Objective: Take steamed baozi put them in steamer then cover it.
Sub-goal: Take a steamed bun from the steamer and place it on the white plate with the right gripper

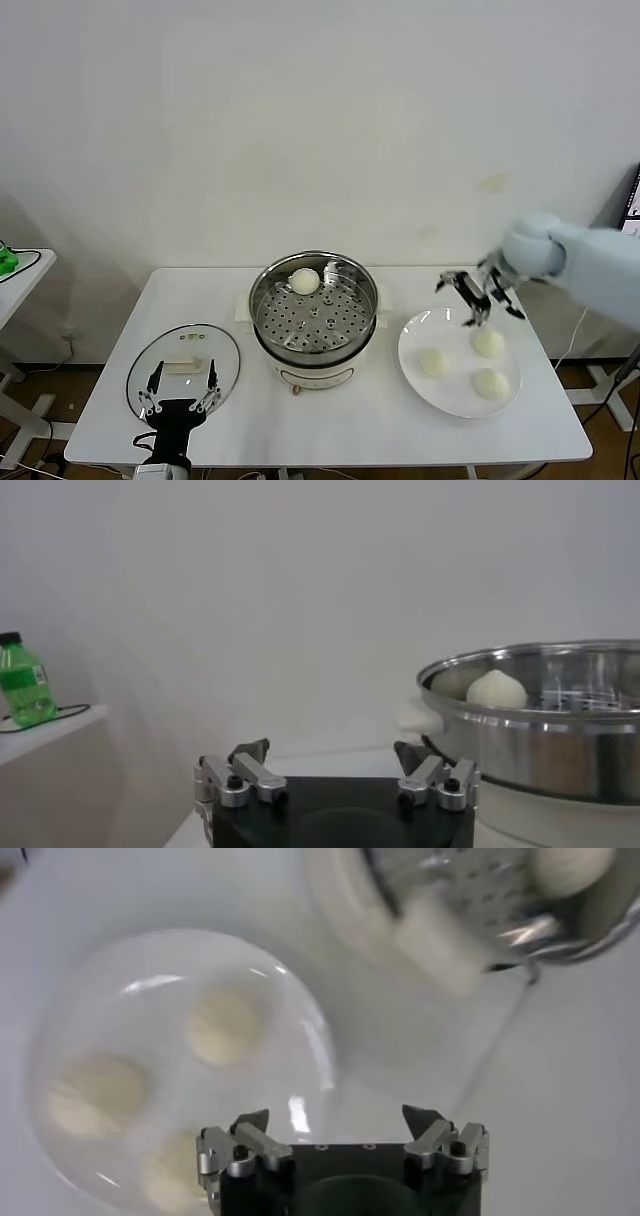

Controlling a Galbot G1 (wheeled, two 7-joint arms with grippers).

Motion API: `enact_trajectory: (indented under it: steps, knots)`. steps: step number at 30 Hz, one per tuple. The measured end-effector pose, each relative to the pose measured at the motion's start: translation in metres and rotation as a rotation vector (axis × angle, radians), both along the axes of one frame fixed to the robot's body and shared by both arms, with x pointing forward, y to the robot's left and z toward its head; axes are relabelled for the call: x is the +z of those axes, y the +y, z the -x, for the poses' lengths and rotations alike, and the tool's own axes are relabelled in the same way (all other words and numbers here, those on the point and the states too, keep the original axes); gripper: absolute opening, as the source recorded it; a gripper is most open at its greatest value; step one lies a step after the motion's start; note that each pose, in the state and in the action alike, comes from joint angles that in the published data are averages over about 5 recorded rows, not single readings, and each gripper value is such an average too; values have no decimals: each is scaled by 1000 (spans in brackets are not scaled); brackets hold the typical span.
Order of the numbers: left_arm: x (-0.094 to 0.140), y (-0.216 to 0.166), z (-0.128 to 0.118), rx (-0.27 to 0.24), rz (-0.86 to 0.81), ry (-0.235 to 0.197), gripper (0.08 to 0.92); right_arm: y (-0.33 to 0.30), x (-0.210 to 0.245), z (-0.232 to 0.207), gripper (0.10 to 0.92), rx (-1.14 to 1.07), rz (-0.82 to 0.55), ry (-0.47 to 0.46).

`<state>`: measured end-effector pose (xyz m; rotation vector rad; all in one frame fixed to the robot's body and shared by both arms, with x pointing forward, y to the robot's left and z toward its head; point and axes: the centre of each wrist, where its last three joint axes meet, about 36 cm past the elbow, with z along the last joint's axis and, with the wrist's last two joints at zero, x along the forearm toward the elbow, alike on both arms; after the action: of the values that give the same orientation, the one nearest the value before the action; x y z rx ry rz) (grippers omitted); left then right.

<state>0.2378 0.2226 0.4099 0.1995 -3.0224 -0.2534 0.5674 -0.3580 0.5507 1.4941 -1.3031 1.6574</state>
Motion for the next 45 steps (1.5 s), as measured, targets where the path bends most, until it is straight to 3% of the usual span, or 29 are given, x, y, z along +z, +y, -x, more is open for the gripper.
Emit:
enact_trajectory:
  steps: [12,45]
  knots:
    - [-7,-3,-2,11,0,3,823,-9,-37,12,823,-110,-6,39]
    - [-22,6,-13,32,1,21,823,39,-95,-26,806,-126,21,110]
